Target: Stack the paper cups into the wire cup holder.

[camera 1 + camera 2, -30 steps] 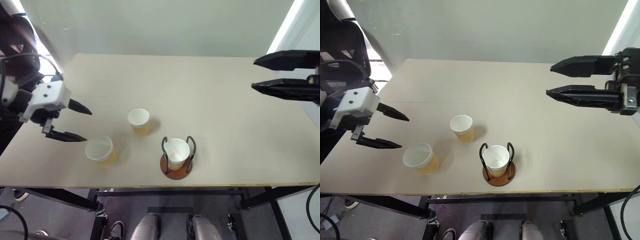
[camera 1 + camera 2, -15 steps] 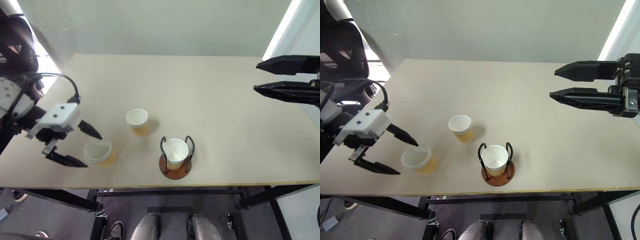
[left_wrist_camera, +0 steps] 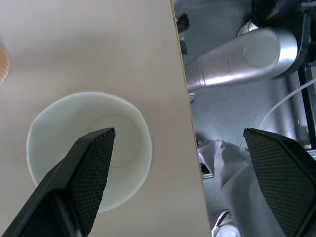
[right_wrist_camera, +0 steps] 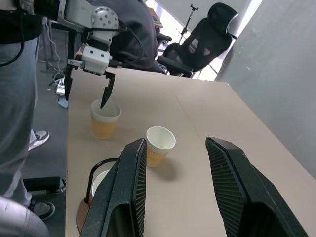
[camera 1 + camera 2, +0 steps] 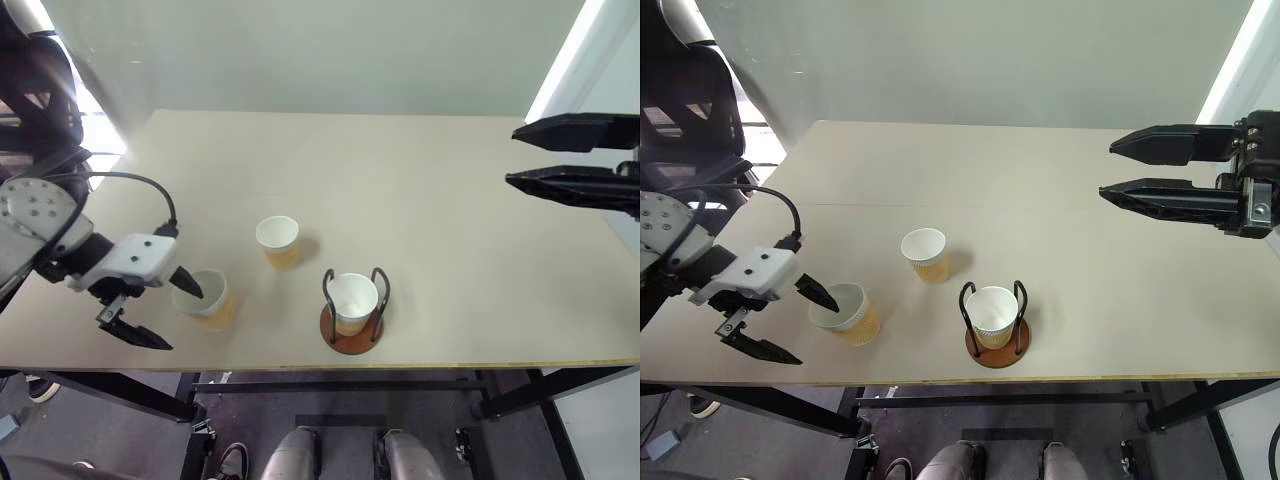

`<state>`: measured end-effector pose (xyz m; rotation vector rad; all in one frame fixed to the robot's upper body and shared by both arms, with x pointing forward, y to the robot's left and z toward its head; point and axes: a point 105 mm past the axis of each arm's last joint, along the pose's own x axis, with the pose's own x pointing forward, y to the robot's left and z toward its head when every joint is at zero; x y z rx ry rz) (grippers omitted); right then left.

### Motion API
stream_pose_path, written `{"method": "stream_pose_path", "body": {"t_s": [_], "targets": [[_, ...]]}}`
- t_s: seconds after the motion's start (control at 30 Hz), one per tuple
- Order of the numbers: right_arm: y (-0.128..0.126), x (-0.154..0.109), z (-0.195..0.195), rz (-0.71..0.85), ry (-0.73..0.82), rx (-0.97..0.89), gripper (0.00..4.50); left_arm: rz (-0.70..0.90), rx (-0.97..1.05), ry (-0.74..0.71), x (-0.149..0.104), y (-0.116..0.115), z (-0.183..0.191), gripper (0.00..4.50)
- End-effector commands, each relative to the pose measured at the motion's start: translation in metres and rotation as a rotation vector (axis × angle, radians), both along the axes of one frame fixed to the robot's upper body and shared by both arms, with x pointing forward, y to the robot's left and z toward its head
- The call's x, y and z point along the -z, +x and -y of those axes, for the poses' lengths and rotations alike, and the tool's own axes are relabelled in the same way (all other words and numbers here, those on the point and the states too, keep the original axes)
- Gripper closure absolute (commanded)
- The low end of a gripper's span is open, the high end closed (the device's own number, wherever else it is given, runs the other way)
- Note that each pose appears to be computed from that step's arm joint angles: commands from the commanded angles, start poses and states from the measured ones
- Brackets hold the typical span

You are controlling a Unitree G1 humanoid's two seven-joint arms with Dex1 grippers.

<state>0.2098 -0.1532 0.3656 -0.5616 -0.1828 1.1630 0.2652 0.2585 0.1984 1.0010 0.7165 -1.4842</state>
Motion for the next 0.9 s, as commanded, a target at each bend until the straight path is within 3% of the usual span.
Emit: {"method": "stream_pose_path", "body": {"t_s": [0.03,0.53,0.67,0.9], "targets": [[-0.008,-0.011,-0.001,0.061,0.000,-0.001,2.62,-0.007,0.026,0.041,0.004,0.001,-0.006,0.00],[-0.008,-0.009,-0.004,0.056,-0.013,0.003,2.62,-0.044,0.084,0.013,0.026,0.007,0.010,0.00],[-0.008,-0.008,-0.003,0.055,-0.014,0.013,2.60,-0.025,0.084,0.001,0.023,0.012,0.013,0.93],[-0.008,-0.006,-0.003,0.056,-0.015,0.023,2.60,-0.006,0.087,0.008,0.019,0.016,0.014,3.55]]}}
